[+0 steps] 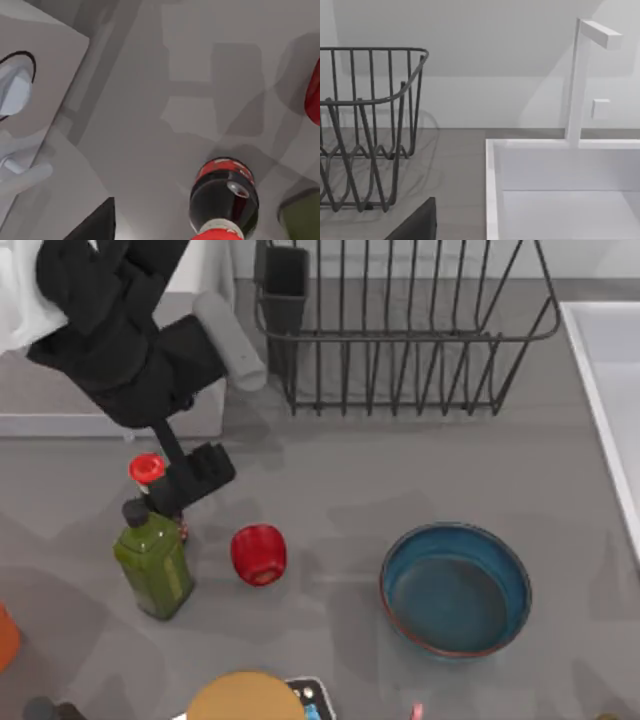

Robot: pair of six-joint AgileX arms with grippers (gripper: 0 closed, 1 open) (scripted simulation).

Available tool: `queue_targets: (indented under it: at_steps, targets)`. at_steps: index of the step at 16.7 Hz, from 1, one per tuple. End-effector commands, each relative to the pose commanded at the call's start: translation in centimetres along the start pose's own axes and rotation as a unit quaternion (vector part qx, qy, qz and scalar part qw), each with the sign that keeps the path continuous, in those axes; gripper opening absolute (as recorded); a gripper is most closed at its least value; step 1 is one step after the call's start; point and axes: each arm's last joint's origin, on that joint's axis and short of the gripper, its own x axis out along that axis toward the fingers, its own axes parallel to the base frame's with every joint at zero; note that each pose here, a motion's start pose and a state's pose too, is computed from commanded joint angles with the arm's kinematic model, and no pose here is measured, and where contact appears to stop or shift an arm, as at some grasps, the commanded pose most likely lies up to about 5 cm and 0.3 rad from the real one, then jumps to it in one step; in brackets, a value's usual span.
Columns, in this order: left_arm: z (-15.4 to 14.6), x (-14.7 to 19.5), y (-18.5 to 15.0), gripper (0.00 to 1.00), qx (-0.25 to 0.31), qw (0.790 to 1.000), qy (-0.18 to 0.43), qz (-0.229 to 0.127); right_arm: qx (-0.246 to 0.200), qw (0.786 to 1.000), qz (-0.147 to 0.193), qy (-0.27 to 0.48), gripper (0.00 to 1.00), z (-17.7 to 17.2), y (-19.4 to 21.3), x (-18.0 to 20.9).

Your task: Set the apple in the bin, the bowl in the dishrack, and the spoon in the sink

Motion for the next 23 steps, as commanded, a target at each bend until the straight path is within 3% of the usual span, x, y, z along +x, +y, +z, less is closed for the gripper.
queue_targets:
  at_steps: [4,7,13,20,23]
  targets:
    - [3.5,6.0,-1.9,1.0,0.062,0.991,0.072,-0.09,0.0,1.0,0.0,0.0,1.0,0.0,0.0,0.0]
    - [4.1,8.1,-3.1,1.0,0.081,0.984,0.098,-0.121,0.0,1.0,0.0,0.0,1.0,0.0,0.0,0.0]
    - [4.0,8.3,-3.1,1.0,0.079,0.984,0.1,-0.121,0.0,1.0,0.0,0.0,1.0,0.0,0.0,0.0]
    - [2.9,14.1,-4.5,1.0,0.081,0.985,0.097,-0.12,0.0,1.0,0.0,0.0,1.0,0.0,0.0,0.0]
    - [2.7,14.8,-4.8,1.0,0.081,0.984,0.099,-0.122,0.0,1.0,0.0,0.0,1.0,0.0,0.0,0.0]
